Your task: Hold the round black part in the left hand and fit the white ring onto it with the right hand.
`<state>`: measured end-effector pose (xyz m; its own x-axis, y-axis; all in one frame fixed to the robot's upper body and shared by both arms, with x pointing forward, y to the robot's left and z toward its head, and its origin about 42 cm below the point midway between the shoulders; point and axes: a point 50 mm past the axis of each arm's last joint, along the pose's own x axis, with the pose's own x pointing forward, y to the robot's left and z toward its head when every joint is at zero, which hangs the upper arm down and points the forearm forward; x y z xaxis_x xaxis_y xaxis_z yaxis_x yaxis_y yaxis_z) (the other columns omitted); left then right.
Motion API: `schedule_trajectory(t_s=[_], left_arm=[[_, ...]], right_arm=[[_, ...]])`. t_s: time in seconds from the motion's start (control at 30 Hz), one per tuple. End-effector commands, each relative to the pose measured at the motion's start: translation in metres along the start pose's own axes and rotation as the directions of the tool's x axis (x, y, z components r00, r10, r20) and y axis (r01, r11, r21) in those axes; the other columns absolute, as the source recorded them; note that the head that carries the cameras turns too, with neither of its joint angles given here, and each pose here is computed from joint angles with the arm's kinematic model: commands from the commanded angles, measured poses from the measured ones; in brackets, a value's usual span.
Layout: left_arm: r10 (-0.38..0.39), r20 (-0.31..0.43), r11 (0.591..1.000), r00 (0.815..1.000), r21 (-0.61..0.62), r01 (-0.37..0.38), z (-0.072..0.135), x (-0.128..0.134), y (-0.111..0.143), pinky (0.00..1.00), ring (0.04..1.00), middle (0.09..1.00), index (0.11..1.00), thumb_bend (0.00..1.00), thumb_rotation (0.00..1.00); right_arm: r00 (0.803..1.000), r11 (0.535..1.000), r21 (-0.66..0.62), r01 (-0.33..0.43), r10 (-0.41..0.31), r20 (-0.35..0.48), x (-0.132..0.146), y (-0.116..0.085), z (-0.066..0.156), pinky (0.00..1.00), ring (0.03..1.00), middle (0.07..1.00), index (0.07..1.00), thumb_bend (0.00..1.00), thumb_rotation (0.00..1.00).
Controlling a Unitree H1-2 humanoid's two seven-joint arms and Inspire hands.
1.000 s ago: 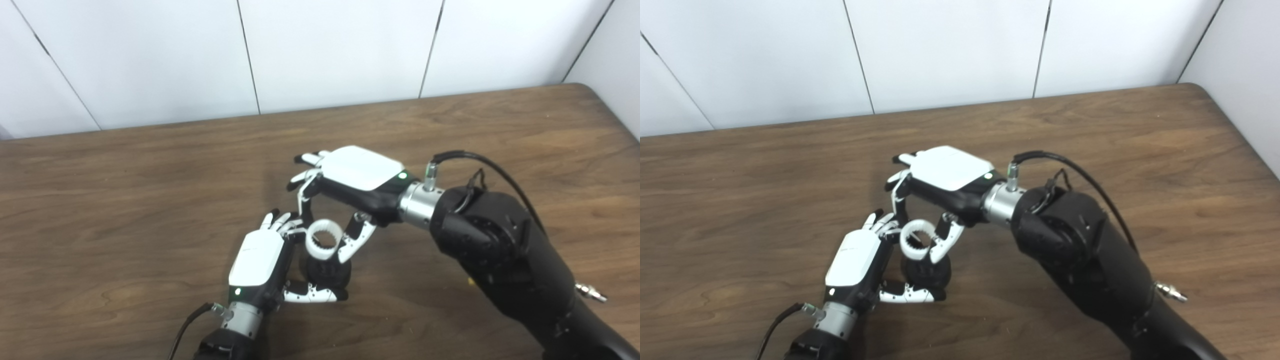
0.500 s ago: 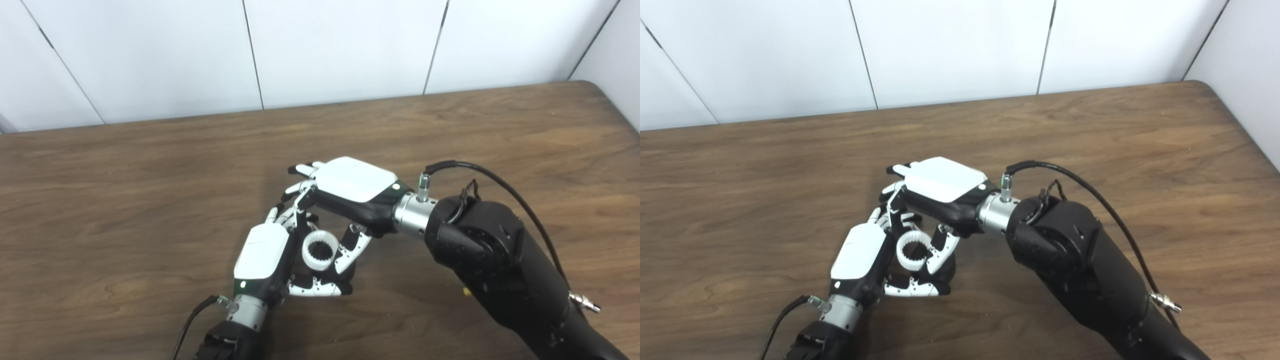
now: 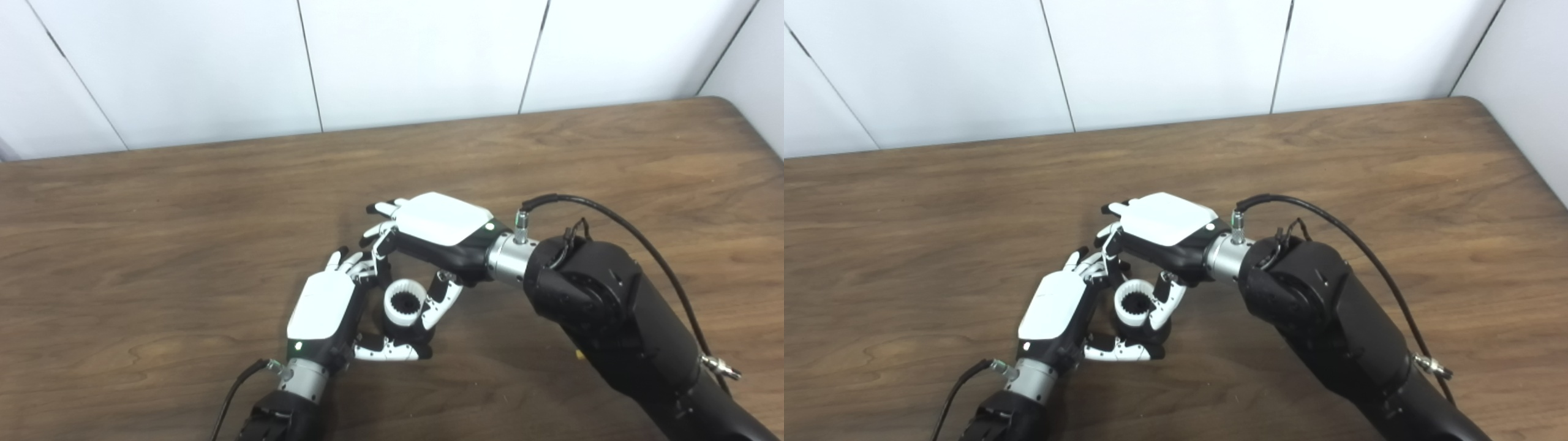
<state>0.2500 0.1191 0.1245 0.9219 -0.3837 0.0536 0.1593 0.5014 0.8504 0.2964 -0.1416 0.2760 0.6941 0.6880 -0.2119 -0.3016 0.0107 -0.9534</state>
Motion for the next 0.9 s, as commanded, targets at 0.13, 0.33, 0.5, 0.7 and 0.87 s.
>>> schedule_trajectory(t_s=[0.13,0.33,0.5,0.7,0.87], left_arm=[[-0.013,0.007,1.000,1.000,0.026,0.013,0.001,0.001,0.003,1.00,0.909,0.802,0.484,0.52,0.06],[-0.011,0.008,1.000,1.000,0.025,0.011,0.001,0.000,0.003,1.00,0.910,0.800,0.484,0.52,0.06],[-0.012,0.005,1.000,1.000,0.024,0.012,0.001,0.000,0.003,1.00,0.909,0.801,0.484,0.52,0.06],[-0.013,0.003,1.000,1.000,0.025,0.013,0.002,0.000,0.003,1.00,0.912,0.804,0.484,0.52,0.06],[-0.017,0.002,0.999,1.000,0.029,0.017,0.002,0.000,0.004,1.00,0.913,0.806,0.485,0.52,0.06]], right_arm=[[0.998,0.996,-0.056,0.064,-0.064,0.004,-0.002,-0.013,-0.001,1.00,1.000,0.853,0.483,0.52,0.13],[0.999,0.998,-0.035,0.053,-0.053,0.009,-0.002,-0.010,0.001,1.00,1.000,0.853,0.484,0.52,0.13],[0.999,0.999,-0.023,0.039,-0.038,0.015,-0.001,-0.006,0.004,1.00,1.000,0.853,0.484,0.52,0.13],[1.000,1.000,-0.010,0.011,-0.011,0.012,-0.001,-0.002,0.005,1.00,1.000,0.852,0.483,0.52,0.13],[1.000,1.000,-0.008,-0.002,0.002,0.008,0.000,0.002,0.004,1.00,1.000,0.856,0.483,0.52,0.13]])
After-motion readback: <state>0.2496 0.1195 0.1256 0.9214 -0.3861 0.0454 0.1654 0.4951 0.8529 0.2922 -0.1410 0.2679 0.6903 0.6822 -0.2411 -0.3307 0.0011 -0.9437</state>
